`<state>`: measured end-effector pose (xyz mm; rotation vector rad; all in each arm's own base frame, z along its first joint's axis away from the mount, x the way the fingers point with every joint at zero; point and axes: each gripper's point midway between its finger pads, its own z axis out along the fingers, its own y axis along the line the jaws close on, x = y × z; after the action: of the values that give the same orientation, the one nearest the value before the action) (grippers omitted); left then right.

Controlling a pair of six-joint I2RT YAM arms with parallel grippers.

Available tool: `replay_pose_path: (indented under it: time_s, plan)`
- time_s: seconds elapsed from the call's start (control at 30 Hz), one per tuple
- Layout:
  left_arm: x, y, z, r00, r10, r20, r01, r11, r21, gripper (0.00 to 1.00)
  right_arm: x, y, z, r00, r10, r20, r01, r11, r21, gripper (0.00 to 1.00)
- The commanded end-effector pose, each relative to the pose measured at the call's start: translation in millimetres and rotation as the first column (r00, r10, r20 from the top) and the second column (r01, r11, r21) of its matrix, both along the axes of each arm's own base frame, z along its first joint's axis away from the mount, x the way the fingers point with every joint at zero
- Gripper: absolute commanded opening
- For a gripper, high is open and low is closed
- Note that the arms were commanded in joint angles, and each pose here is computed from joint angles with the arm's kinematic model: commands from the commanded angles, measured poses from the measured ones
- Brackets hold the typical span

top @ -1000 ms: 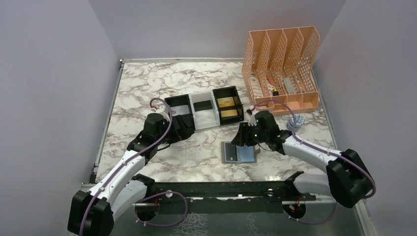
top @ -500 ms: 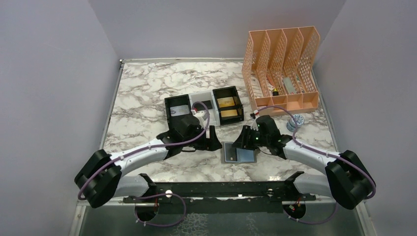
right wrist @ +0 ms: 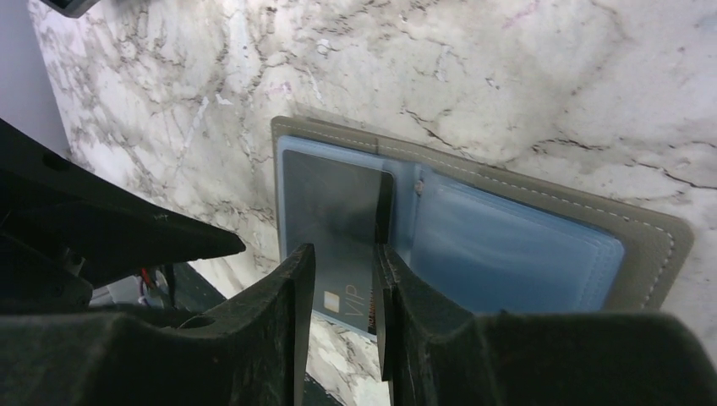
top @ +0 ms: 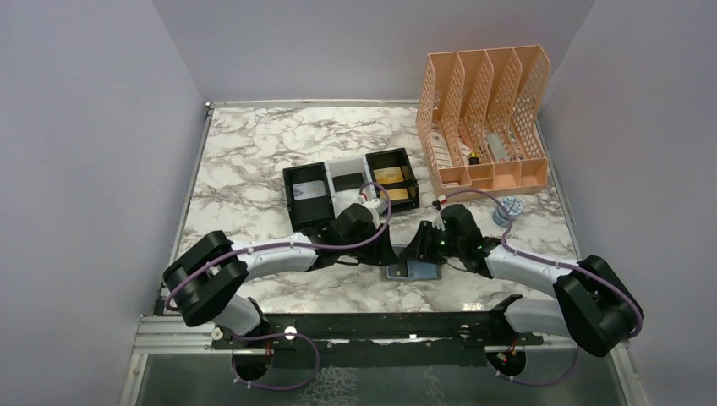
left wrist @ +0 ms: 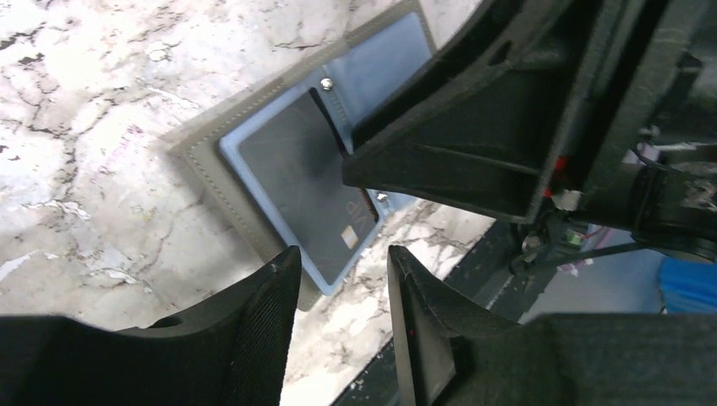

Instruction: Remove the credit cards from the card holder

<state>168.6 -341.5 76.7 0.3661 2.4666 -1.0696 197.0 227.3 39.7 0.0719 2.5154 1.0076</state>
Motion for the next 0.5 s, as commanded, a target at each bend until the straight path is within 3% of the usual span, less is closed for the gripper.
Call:
replay_pose_path:
  time_s: [0.0,0.33,0.47]
  plan:
    - [10,-14,-2,1.0,0.006,0.015,-0.005,1.0,-0.012,0.42,4,-7,-10,0.999,-0.045,0.001,0.045,0.999,-0.028,0.31]
    - [5,-12,-41,0.999,0.001,-0.041,0.002,0.996,0.086,0.17,-3,-11,-25,0.998,-0.057,-0.033,0.056,0.997,-0.046,0.26]
    - [4,2,-56,0.999,0.031,-0.042,-0.024,0.987,0.16,0.14,-6,-8,-22,0.998,-0.049,-0.034,0.049,0.999,-0.006,0.23]
